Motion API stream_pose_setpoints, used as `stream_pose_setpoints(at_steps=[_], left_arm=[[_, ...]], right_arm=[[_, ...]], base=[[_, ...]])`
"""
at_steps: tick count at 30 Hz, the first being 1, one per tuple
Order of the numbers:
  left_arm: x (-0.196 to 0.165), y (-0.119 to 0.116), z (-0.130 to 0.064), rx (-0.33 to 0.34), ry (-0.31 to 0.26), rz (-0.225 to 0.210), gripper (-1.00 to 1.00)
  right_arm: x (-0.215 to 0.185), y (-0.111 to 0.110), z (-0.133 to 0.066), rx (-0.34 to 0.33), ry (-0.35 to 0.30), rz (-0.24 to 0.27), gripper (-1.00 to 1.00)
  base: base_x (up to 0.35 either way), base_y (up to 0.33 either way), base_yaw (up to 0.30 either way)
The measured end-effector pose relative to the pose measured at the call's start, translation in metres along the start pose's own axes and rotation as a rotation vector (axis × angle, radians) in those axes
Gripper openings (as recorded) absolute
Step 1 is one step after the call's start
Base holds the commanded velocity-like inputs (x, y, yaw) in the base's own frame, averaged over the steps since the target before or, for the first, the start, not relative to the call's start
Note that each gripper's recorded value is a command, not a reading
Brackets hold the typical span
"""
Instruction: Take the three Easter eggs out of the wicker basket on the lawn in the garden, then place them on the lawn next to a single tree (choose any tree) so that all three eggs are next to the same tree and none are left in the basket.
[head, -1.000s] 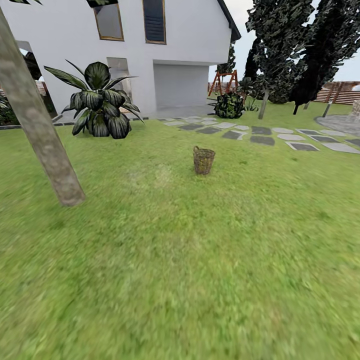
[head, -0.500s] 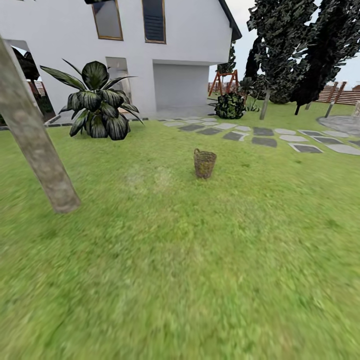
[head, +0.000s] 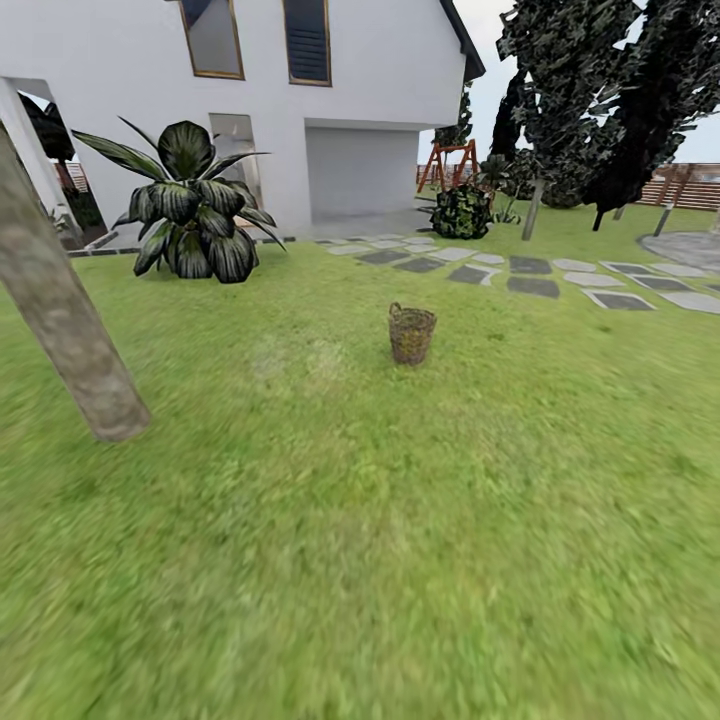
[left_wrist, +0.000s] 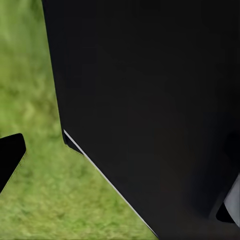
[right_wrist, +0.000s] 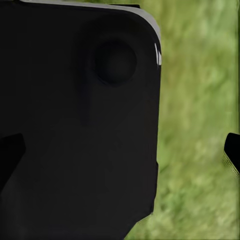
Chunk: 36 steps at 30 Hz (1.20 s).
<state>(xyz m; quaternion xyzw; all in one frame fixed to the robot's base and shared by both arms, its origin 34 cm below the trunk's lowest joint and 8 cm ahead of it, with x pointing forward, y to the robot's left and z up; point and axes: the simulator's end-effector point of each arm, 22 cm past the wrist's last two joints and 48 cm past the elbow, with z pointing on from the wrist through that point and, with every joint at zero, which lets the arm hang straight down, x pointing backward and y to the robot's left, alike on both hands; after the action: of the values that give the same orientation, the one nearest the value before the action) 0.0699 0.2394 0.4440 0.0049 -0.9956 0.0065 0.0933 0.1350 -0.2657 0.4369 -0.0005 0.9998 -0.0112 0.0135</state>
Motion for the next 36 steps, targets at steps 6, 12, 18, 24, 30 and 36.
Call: stream_pose_setpoints(at_steps=[6,12,18,24,30,36], left_arm=[[-0.0001,0.0,0.0,0.0,0.0,0.0,1.0],[-0.0002,0.0,0.0,0.0,0.0,0.0,1.0],[0.0002,0.0,0.0,0.0,0.0,0.0,1.0],[0.0003,0.0,0.0,0.0,0.001,0.0,1.0],[0.0004,0.0,0.0,0.0,0.001,-0.001,1.0],[0.0007,0.0,0.0,0.0,0.002,0.0,1.0]], right_arm=[[-0.0002,0.0002,0.0,-0.001,0.0,-0.001,1.0],[-0.0006,0.0009,0.0,-0.001,-0.002,-0.001,1.0],[-0.0009,0.0007,0.0001,-0.002,-0.003,-0.003,1.0],[-0.0012,0.0018,0.0001,-0.004,-0.003,-0.005,1.0],[-0.0003,0.0029,0.0,-0.008,-0.001,-0.023,1.0],[-0.0001,0.0029,0.0,-0.009,0.0,-0.027,1.0]], base=[[0.34,0.0,0.0],[0.34,0.0,0.0],[0.34,0.0,0.0],[0.34,0.0,0.0],[0.34,0.0,0.0],[0.34,0.0,0.0]])
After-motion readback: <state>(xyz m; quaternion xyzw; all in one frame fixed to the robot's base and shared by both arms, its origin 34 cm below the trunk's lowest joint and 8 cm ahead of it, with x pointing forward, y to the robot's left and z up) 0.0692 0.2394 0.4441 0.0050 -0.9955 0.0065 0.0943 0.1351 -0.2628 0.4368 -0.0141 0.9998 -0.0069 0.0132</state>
